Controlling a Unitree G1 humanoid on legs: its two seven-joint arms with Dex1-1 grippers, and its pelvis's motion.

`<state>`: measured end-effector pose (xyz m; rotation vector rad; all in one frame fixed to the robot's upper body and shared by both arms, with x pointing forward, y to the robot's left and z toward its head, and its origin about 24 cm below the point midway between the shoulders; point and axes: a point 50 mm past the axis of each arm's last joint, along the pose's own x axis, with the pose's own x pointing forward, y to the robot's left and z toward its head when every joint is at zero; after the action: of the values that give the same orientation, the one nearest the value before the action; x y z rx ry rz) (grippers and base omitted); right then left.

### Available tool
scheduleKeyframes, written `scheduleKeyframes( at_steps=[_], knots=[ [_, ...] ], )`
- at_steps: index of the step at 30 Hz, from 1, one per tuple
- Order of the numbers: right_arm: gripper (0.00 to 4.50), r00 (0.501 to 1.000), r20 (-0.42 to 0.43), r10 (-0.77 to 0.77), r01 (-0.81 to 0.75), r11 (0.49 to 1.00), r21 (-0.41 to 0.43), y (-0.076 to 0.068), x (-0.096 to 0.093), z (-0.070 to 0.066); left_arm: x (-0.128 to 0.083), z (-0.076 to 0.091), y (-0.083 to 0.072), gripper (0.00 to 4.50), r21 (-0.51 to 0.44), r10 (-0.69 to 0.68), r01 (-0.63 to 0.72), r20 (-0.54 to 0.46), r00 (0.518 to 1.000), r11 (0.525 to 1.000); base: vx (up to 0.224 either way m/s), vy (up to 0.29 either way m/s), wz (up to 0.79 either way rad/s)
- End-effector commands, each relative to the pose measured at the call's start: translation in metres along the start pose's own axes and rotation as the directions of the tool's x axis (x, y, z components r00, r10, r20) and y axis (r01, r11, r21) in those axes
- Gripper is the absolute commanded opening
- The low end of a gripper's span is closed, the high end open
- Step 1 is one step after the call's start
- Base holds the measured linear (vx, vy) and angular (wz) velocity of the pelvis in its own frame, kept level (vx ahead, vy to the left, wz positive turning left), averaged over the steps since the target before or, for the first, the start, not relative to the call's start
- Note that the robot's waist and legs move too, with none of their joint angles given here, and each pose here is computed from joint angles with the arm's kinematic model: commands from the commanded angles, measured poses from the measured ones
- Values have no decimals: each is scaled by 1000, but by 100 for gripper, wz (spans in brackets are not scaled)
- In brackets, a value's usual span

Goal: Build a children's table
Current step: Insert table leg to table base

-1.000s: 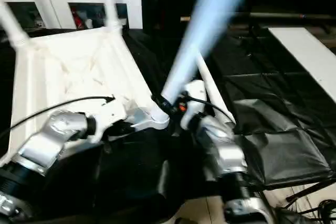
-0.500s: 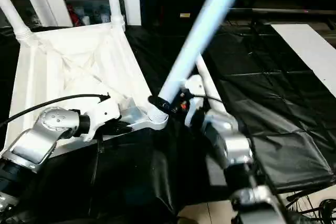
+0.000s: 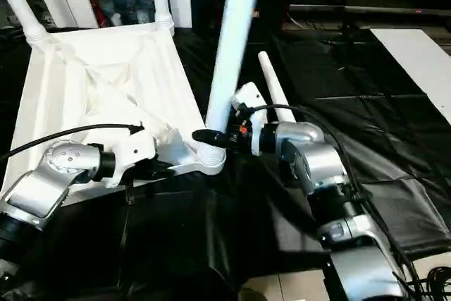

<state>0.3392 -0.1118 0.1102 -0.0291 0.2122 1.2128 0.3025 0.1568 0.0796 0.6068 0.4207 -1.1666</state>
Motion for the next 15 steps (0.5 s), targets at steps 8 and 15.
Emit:
scheduleKeyframes(
  at_steps=[8, 15],
  knots=[
    [184, 994, -108, 27, -31, 999, -37, -4, 3, -1, 1, -18, -6, 0, -31, -55, 53, -86, 995, 998, 0, 0, 0],
    [184, 989, -145, 14, -18, 999, -27, -10, 11, -6, 1, -19, -6, 0, -32, -60, 58, -91, 994, 998, 0, 0, 0]
  ],
)
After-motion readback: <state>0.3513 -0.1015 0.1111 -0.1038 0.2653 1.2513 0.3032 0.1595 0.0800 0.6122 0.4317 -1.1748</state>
